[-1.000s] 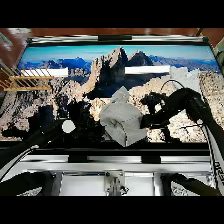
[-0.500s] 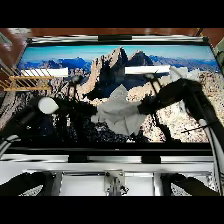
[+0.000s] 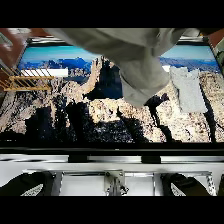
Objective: Fold the shirts.
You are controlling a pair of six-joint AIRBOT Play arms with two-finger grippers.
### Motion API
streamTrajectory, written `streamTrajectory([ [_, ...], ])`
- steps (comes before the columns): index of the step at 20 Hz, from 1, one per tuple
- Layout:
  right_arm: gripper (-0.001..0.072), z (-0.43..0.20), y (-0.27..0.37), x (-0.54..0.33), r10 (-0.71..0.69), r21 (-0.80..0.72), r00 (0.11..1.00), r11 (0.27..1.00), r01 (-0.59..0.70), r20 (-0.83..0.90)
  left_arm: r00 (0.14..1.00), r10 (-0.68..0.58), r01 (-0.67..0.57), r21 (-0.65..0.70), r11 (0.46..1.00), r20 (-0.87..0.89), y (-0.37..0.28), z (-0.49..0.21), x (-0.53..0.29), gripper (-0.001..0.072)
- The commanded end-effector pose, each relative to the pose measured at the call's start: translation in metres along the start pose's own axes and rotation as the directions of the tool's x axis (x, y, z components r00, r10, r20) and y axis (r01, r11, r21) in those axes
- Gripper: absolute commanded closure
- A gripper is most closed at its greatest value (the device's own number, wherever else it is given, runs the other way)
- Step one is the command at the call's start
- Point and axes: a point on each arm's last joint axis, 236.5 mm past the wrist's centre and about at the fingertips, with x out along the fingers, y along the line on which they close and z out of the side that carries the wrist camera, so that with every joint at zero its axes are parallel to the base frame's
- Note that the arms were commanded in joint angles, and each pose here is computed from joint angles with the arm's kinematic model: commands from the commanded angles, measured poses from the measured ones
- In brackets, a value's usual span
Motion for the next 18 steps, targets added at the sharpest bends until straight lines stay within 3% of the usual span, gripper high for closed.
streamTrajectory([
  [1, 0.064, 0.021, 0.016, -0.021, 0.055, 0.018, 0.998, 0.998, -0.056, 0.031, 0.998, 0.0, 0.001, 0.025, 1.0, -0.056, -0.005, -0.006, -0.021, 0.0671],
  [4, 0.064, -0.03, 0.032, -0.016, 0.131, 0.029, 0.977, 0.991, -0.128, -0.169, 0.939, -0.008, 0.008, -0.003, 1.0, -0.345, 0.001, -0.092, -0.008, 0.0671],
  [6, 0.064, -0.03, 0.035, -0.022, 0.138, 0.017, 0.974, 0.99, -0.138, -0.18, 0.914, -0.019, 0.017, -0.009, 1.0, -0.405, -0.002, -0.11, -0.012, 0.0671],
  [11, 0.064, 0.061, 0.014, -0.07, 0.008, -0.076, 0.987, 0.997, 0.004, 0.158, 0.973, -0.055, 0.065, 0.036, 0.997, -0.225, -0.027, -0.058, -0.042, 0.0671],
  [14, 0.0641, 0.095, 0.011, -0.091, -0.016, -0.058, 0.956, 0.998, 0.034, 0.292, 0.958, -0.063, 0.051, -0.052, 0.997, -0.281, -0.032, -0.069, -0.058, 0.0671],
  [16, 0.064, 0.069, 0.024, -0.075, 0.048, -0.037, 0.98, 0.998, -0.041, 0.191, 0.919, -0.066, 0.031, -0.095, 0.995, -0.388, -0.031, -0.1, -0.058, 0.0671],
  [18, 0.0641, 0.003, 0.049, -0.039, 0.184, 0.022, 0.981, 0.983, -0.183, -0.057, 0.861, -0.073, -0.003, -0.149, 0.989, -0.503, -0.028, -0.142, -0.053, 0.0671],
])
